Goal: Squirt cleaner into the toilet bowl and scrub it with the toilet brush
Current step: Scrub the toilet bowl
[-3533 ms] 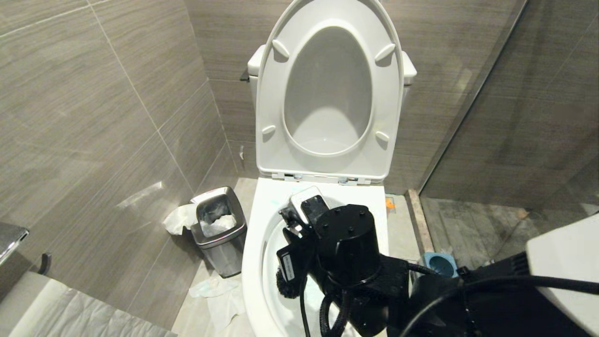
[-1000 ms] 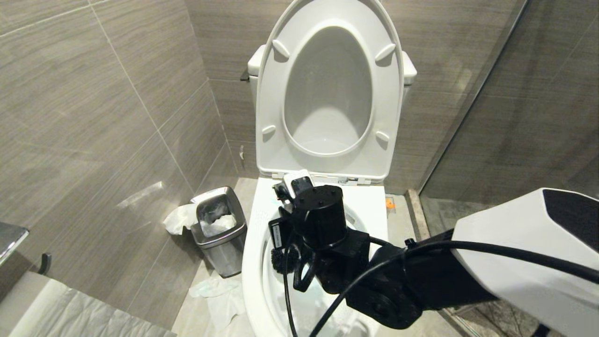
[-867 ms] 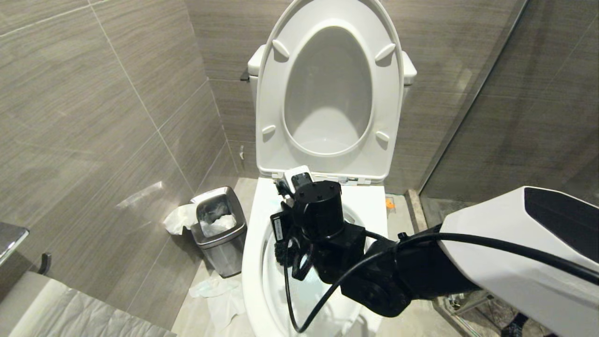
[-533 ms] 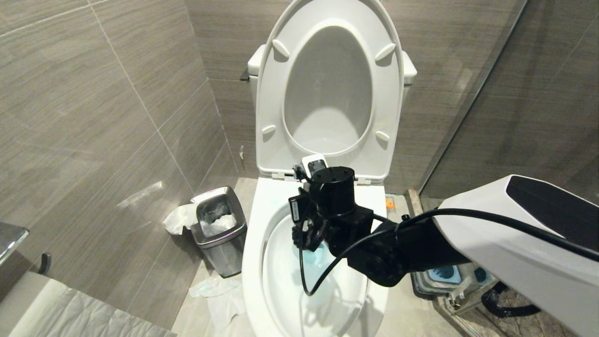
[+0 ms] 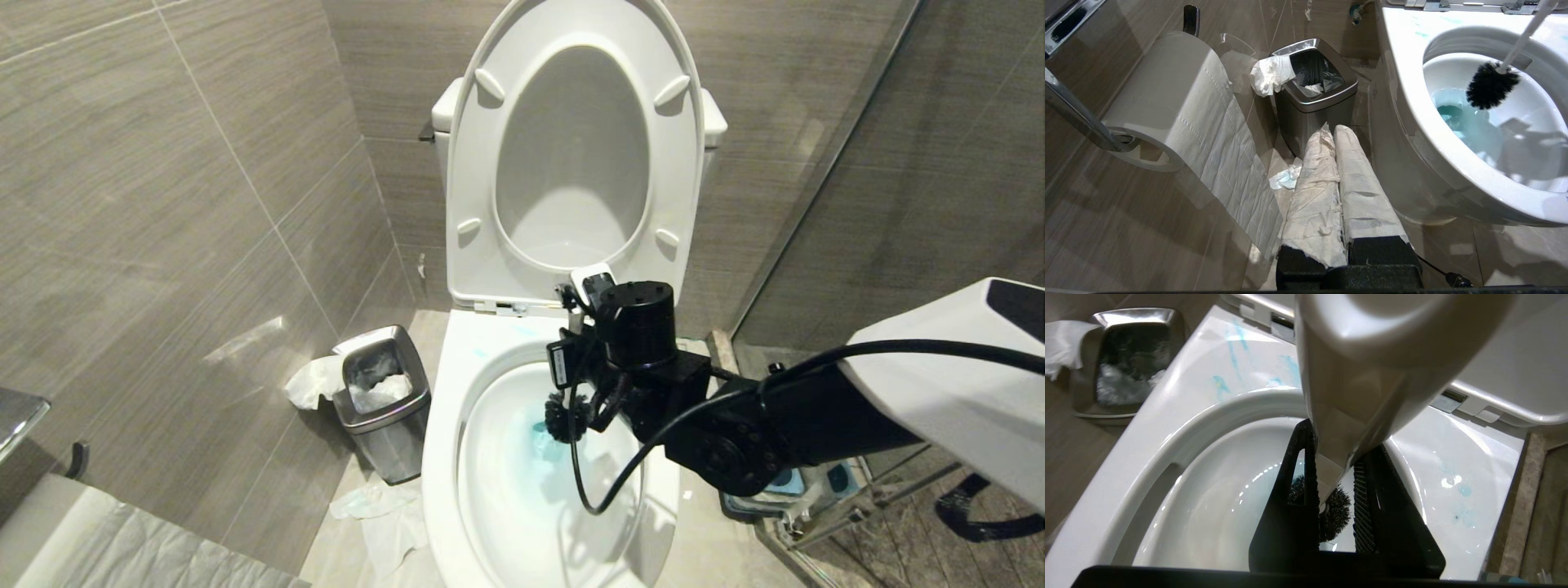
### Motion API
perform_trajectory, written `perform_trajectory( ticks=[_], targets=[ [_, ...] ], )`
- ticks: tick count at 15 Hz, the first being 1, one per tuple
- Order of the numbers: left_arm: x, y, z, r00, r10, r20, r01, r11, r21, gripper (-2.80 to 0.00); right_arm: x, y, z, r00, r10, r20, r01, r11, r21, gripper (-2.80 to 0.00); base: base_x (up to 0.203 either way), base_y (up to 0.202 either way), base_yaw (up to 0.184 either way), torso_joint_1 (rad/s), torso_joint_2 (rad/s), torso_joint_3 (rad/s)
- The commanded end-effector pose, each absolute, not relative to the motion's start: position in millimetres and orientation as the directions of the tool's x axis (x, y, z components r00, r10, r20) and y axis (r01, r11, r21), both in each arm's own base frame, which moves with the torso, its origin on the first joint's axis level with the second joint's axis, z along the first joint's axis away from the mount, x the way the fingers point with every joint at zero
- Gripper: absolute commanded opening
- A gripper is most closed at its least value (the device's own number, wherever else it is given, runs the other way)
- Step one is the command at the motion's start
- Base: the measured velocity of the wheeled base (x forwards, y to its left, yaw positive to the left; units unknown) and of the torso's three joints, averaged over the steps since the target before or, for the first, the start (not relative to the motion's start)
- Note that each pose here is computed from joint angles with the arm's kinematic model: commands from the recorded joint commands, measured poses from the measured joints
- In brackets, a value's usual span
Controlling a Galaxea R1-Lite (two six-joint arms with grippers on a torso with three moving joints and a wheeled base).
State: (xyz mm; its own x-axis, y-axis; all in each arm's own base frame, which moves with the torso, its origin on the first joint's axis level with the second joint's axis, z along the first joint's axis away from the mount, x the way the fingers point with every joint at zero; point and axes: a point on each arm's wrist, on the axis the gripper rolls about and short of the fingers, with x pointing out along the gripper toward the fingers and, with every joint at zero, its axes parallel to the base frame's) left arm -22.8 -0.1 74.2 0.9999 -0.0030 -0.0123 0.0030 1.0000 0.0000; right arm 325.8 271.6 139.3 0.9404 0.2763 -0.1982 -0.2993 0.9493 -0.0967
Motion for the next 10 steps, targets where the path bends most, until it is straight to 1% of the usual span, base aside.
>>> perform_trajectory(
  ticks=[1,4,10],
  targets=[
    [-23,0,74,1.000,-0.003,-0.014,0.003,1.000,0.000,-2.80,304,257,169,0.926,0.339,-0.168,-0.354,0.932,-0.072,-2.80,0.000,0.000,0.000,0.000,0.00,0.000],
    [-23,0,74,1.000,-0.005,-0.014,0.005,1.000,0.000,-2.80,304,260,169,0.886,0.422,-0.193,-0.440,0.896,-0.057,-2.80,0.000,0.000,0.000,0.000,0.00,0.000],
    [-23,0,74,1.000,-0.003,-0.014,0.003,1.000,0.000,-2.80,340,274,138,0.888,0.404,-0.220,-0.426,0.903,-0.061,-2.80,0.000,0.000,0.000,0.000,0.00,0.000]
  ],
)
